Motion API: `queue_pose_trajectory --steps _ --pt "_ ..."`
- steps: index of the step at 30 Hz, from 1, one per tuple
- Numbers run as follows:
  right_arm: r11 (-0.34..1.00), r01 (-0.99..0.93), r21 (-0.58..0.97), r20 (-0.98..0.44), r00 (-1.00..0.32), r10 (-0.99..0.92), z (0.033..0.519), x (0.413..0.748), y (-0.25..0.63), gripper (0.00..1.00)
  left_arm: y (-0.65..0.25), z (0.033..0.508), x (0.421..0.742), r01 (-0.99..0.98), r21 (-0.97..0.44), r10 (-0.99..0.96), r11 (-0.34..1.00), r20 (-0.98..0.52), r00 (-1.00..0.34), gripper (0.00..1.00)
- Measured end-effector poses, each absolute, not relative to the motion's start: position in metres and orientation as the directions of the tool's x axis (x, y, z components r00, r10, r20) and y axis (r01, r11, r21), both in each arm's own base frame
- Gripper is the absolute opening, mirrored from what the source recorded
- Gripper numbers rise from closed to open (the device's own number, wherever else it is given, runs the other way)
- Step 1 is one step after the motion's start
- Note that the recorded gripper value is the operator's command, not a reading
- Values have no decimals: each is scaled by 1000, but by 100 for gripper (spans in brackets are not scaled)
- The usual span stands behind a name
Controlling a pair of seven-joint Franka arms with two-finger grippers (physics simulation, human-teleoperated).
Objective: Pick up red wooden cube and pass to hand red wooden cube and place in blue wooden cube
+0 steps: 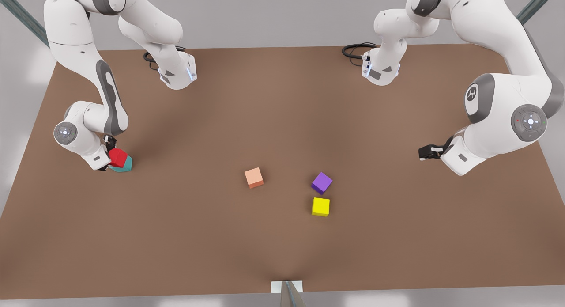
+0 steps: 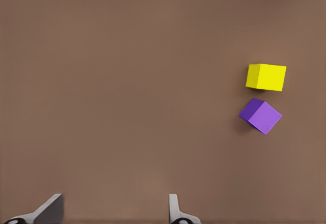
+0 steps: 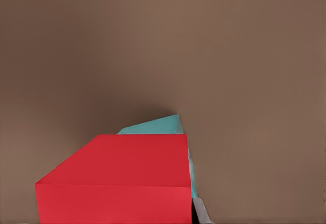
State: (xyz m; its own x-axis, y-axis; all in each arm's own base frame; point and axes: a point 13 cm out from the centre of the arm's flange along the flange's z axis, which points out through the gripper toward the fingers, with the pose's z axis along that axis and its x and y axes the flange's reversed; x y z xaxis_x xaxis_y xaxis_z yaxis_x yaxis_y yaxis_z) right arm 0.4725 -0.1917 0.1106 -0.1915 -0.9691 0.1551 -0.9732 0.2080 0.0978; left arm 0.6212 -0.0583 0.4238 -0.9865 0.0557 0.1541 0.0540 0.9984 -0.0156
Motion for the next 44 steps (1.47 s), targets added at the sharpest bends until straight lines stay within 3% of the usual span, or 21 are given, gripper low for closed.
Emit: queue_pose_trajectory --steps 2,3,8,12,17,20,23,25,27,31,35,44 --pt "214 -973 91 155 -198 -968 114 474 -192 89 -58 424 621 53 -15 54 998 154 -987 100" --pt "216 -972 87 155 -201 -967 117 475 -192 100 -58 424 621 52 -15 54 999 155 -987 100" --pt "228 -971 72 157 -214 -964 132 481 -193 100 -58 423 621 50 -15 51 999 155 -987 100" --pt "243 -969 49 142 -234 -962 172 503 -183 100 -58 424 621 48 -15 50 999 155 -987 100" --pt "272 -962 -36 38 -274 -961 290 594 -114 100 -58 424 621 47 -14 48 999 154 -987 100" --pt "308 -951 2 -4 -308 -951 308 617 -66 100 -58 423 621 46 -14 48 999 155 -987 100" --pt "452 -892 15 -33 -453 -891 321 664 -65 100 -58 424 621 45 -14 47 999 155 -987 100" --pt "571 -818 64 -20 -573 -819 328 661 -63 100 -58 424 621 45 -14 47 999 154 -987 100" --pt "651 -755 72 20 -652 -758 368 656 -55 100 -58 424 621 45 -14 46 999 154 -987 100" --pt "777 -629 32 97 -772 -629 449 605 -53 100 -58 424 621 44 -14 46 999 154 -987 100" --pt "873 -486 26 158 -861 -484 455 564 -58 100 -58 423 621 44 -14 45 999 155 -987 100" --pt "971 -239 -22 184 -955 -232 454 556 -60 100 -58 423 621 43 -14 45 999 155 -987 100"
